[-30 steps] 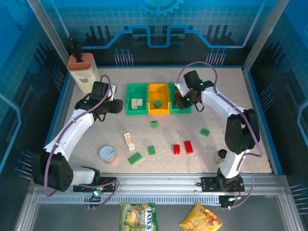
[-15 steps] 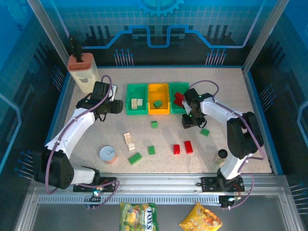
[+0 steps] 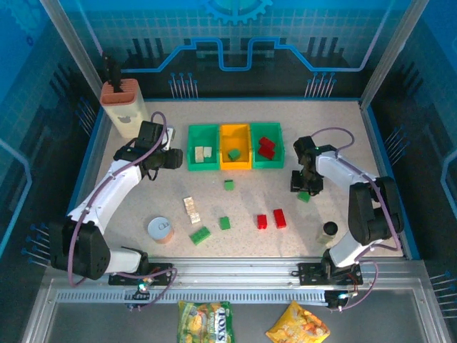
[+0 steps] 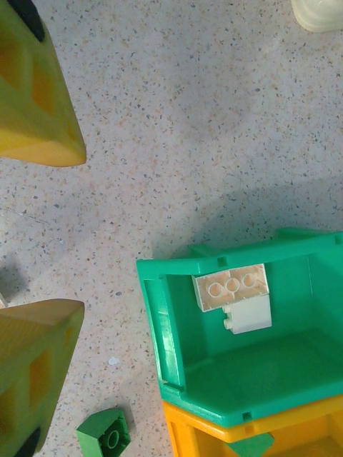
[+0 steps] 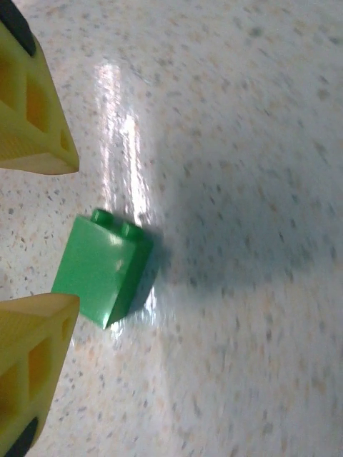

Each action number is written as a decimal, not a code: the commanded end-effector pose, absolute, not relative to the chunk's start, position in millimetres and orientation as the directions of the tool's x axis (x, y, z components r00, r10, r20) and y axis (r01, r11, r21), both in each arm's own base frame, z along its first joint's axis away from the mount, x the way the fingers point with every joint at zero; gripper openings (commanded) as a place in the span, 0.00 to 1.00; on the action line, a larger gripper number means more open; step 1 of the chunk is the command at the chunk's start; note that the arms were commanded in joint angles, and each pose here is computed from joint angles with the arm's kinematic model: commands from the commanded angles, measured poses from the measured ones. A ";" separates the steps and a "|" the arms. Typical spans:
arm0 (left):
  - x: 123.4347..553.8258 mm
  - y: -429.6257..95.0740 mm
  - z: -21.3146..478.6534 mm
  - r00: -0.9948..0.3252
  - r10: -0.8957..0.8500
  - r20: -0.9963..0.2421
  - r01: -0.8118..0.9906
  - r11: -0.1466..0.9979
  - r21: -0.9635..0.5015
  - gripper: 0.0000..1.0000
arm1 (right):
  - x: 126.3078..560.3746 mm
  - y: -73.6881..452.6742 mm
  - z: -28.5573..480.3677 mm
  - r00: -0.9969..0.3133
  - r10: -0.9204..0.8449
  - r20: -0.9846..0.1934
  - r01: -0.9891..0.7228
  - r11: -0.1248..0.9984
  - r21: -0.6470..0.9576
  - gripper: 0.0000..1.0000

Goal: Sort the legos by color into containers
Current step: Pick up the lego from the middle-right of the table, then place the lego in the container, then rotate the container at the top-center of the table.

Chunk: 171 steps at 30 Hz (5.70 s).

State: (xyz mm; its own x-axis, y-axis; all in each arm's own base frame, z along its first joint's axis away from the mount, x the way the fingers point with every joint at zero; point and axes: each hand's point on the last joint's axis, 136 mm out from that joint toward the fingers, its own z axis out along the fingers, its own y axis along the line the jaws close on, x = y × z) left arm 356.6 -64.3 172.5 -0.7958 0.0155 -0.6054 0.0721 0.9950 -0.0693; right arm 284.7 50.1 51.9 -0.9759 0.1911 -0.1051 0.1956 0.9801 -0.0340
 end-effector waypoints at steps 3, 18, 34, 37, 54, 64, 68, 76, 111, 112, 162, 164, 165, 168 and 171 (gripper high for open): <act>358.0 -65.4 179.0 -0.791 0.029 -0.611 0.097 0.992 -0.079 0.53 | 275.6 31.2 58.1 -0.880 0.439 -0.180 0.452 0.892 -0.034 0.60; 356.4 -63.3 180.5 -0.789 0.032 -0.613 0.094 0.993 -0.068 0.53 | 277.5 41.9 26.9 -0.833 0.549 -0.070 0.546 0.836 0.049 0.69; 357.1 -62.2 176.6 -0.796 0.035 -0.604 0.090 0.994 -0.061 0.53 | 277.4 37.1 12.6 -0.837 0.544 -0.047 0.545 0.838 -0.009 0.52; 357.7 -62.4 176.5 -0.797 0.037 -0.603 0.092 0.994 -0.060 0.53 | 277.6 35.5 14.6 -0.837 0.544 -0.055 0.545 0.838 -0.012 0.49; 357.9 -64.4 177.0 -0.797 0.032 -0.603 0.095 0.993 -0.072 0.53 | 296.3 46.1 64.5 -0.887 0.417 -0.200 0.437 0.897 -0.065 0.45; 357.1 -65.8 179.9 -0.792 0.029 -0.610 0.099 0.992 -0.081 0.53 | 343.9 124.0 126.6 -0.926 0.104 -0.362 0.163 0.977 -0.137 0.43; 356.7 -66.1 179.8 -0.792 0.029 -0.609 0.100 0.992 -0.083 0.53 | 366.6 168.5 138.4 -0.915 -0.020 -0.402 0.031 0.992 -0.120 0.42; 356.2 -65.2 180.9 -0.790 0.029 -0.613 0.098 0.992 -0.079 0.53 | 407.3 242.7 149.3 -0.878 -0.170 -0.447 -0.156 0.985 -0.068 0.41; 355.2 -64.2 181.3 -0.789 0.031 -0.614 0.097 0.992 -0.075 0.53 | 497.6 297.2 63.7 -0.890 -0.133 -0.436 -0.183 0.980 0.074 0.48; 355.0 -64.5 181.5 -0.789 0.032 -0.614 0.098 0.992 -0.074 0.53 | 497.8 296.7 62.5 -0.891 -0.133 -0.434 -0.182 0.980 0.074 0.49; 353.5 -64.9 179.7 -0.793 0.033 -0.608 0.101 0.992 -0.078 0.53 | 475.1 211.6 89.7 -0.898 -0.144 -0.415 -0.142 0.989 -0.034 0.46; 353.3 -65.3 180.1 -0.792 0.035 -0.609 0.104 0.992 -0.078 0.53 | 474.9 211.3 85.1 -0.904 -0.136 -0.405 -0.141 0.990 -0.018 0.46; 353.5 -64.9 180.3 -0.792 0.034 -0.609 0.103 0.992 -0.077 0.53 | 475.0 212.1 83.7 -0.905 -0.134 -0.404 -0.143 0.990 -0.009 0.45; 353.4 -65.1 180.2 -0.792 0.035 -0.609 0.103 0.992 -0.077 0.53 | 474.9 216.1 78.1 -0.911 -0.123 -0.394 -0.147 0.989 0.031 0.45; 353.0 -64.8 180.3 -0.792 0.035 -0.609 0.102 0.992 -0.076 0.53 | 475.2 220.4 74.4 -0.915 -0.112 -0.387 -0.147 0.987 0.060 0.44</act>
State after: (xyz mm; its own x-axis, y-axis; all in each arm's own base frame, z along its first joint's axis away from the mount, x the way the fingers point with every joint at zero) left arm 356.1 -66.9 172.1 -0.7978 0.0166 -0.6027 0.0817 0.9934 -0.0807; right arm 474.6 220.5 90.1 -0.8981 -0.1419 -0.4163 -0.1652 0.9860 0.0202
